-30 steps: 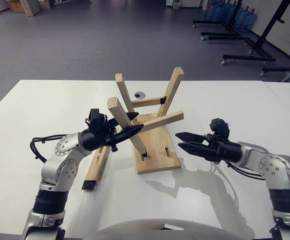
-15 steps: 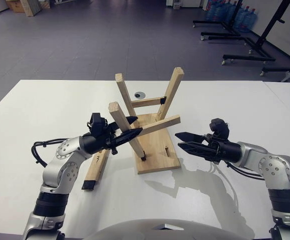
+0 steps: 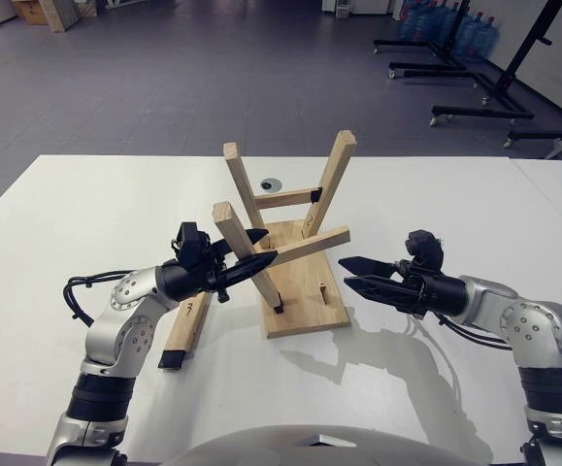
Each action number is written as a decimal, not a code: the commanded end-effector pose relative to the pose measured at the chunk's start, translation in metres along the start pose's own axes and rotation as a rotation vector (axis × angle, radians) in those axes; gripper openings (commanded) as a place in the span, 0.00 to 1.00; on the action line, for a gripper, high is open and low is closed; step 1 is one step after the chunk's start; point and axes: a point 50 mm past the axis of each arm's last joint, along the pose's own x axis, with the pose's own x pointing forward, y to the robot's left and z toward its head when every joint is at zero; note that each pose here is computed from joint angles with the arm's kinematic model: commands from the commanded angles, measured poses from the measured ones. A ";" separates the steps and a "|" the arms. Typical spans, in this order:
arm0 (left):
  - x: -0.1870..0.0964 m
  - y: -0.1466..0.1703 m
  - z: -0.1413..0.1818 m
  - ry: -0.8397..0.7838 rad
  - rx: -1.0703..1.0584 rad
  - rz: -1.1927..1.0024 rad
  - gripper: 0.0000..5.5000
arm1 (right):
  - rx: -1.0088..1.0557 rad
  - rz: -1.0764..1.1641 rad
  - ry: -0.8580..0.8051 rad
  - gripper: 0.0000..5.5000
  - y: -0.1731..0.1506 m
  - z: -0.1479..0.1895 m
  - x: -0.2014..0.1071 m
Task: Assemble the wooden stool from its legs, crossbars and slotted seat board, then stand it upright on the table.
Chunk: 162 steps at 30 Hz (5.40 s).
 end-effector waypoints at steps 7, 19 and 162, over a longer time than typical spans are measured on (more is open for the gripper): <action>0.002 0.003 0.005 0.027 0.053 -0.017 0.38 | 0.002 -0.002 0.017 0.98 0.003 -0.002 0.002; 0.001 -0.003 -0.009 0.091 0.068 -0.031 0.38 | 0.005 0.000 0.017 0.98 0.003 -0.002 0.003; -0.052 0.027 0.197 0.068 0.001 0.276 0.38 | -0.202 -0.275 -0.410 0.98 -0.001 0.108 -0.066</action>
